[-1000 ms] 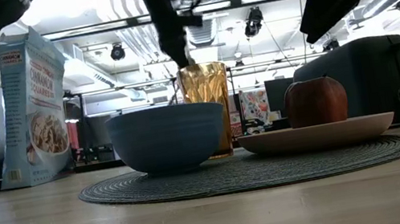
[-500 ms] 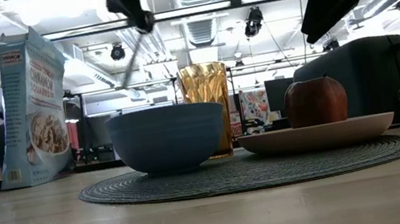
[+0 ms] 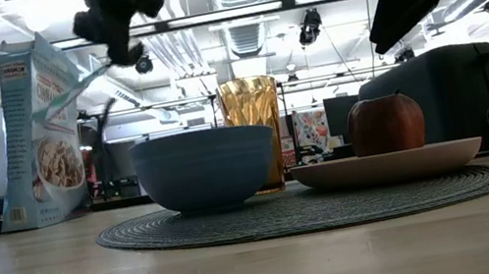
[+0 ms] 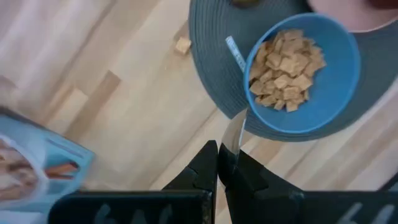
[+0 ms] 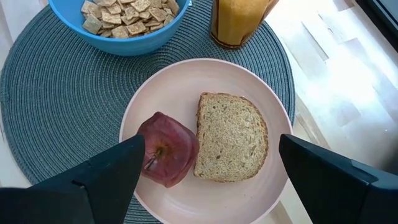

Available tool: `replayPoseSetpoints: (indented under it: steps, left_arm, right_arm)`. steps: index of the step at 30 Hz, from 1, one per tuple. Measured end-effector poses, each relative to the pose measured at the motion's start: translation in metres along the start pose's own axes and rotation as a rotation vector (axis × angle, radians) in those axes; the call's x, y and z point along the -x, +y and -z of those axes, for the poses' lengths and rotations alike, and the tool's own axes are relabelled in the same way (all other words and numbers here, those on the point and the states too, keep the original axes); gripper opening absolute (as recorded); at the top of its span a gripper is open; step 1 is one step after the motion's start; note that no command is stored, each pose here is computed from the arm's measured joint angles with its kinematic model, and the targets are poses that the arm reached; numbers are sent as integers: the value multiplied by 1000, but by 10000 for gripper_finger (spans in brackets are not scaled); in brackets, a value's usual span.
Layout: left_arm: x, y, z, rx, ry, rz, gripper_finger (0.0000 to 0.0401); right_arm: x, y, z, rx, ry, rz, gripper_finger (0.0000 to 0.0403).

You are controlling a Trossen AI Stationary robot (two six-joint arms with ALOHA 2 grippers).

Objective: Arrange a breakfast setting
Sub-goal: Put the white patterned spoon beside the blue bowl on the gray mat

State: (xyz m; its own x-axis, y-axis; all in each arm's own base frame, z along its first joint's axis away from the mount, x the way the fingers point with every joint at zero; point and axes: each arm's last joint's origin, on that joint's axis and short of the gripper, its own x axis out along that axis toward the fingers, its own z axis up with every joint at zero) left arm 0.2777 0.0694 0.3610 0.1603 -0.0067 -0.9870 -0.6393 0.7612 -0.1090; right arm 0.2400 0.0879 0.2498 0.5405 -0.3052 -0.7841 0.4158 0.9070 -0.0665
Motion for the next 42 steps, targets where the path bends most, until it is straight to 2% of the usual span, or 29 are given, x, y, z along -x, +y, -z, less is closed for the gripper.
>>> replayPoseSetpoints:
  steps: [6, 10, 15, 18, 23, 34, 42]
  left_arm:
    - [-41, 0, 18, 137, 40, 49, 0]
    - [-66, 5, 25, 251, 18, 95, 0]
    - [-99, 8, 32, 314, 62, 167, 0]
    - [-116, 10, 36, 318, 80, 184, 0]
    - [-130, 12, 32, 315, 15, 231, 0]
    - [-134, 19, 28, 293, -79, 128, 1]
    - [-143, 22, 31, 237, -105, 83, 49]
  right_arm:
    - [0, 0, 0, 1, -3, 6, 361]
    - [0, 0, 1, 1, -3, 6, 361]
    - [0, 0, 1, 1, -3, 6, 361]
    - [0, 0, 1, 0, -3, 6, 361]
    - [0, 0, 1, 0, -3, 6, 361]
    - [0, 0, 1, 0, 2, 0, 361]
    - [0, 0, 0, -1, 0, -2, 361]
